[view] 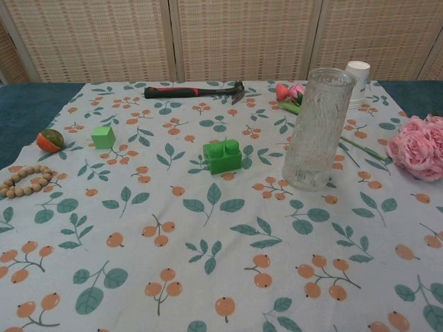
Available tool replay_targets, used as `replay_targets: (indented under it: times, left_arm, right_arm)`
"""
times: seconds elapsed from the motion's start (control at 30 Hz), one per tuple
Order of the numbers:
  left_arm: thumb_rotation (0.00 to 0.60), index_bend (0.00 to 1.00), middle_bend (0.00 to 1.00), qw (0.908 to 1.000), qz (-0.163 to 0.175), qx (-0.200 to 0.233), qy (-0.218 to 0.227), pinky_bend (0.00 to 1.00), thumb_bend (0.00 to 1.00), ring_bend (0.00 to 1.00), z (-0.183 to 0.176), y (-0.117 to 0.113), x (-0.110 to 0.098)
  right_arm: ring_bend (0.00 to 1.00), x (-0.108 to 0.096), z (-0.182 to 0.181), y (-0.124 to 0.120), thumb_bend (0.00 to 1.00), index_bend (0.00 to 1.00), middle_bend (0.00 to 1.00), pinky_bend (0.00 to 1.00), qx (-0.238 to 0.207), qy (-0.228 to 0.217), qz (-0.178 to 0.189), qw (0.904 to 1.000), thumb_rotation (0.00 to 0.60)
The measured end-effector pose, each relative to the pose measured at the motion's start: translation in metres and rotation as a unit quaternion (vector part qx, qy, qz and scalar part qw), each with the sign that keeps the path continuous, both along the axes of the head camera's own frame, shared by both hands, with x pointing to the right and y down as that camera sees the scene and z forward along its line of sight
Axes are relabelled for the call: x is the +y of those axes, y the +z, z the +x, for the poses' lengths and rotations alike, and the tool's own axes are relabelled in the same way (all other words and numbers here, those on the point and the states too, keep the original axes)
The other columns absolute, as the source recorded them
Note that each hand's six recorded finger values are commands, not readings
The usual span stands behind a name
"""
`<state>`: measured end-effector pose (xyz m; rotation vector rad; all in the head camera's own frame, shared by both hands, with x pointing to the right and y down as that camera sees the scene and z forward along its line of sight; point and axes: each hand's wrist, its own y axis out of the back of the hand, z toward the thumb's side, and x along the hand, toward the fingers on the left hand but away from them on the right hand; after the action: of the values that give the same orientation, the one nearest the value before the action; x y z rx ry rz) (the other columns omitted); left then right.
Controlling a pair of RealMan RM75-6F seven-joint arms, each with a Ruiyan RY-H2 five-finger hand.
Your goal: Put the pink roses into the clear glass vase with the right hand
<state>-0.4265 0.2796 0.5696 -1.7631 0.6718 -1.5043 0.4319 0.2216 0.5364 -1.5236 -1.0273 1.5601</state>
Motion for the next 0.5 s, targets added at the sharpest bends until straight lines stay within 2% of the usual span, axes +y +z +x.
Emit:
replay_targets:
  times: [0.13,0.3,0.5]
  left_arm:
    - [0.6,0.21,0.27,1.0,0.007,0.002,0.001,0.39,0.33,0.27,0.0008,-0.0019,-0.0012]
    - [0.6,0.11,0.14,0.9996,0.026,0.01,-0.008,0.3,0.33,0.14,0.0019,-0.0079,-0.0051]
    - [0.6,0.03,0.03,0.9991,0.032,0.022,-0.013,0.29,0.33,0.08,0.0009,-0.0095,-0.0065]
  right_arm:
    - [0.04,0.0017,-0.0027,0.0029,0.04,0.02,0.08,0.11,-0.002,-0.008,-0.003,1.0,0.6]
    - [0.04,0.0022,-0.004,0.0056,0.04,0.02,0.08,0.11,-0.004,-0.009,-0.007,0.9999,0.6]
    - [0.05,-0.0019,-0.0057,0.0099,0.04,0.02,0.07,0.12,-0.001,-0.01,0.003,0.9999,0.6]
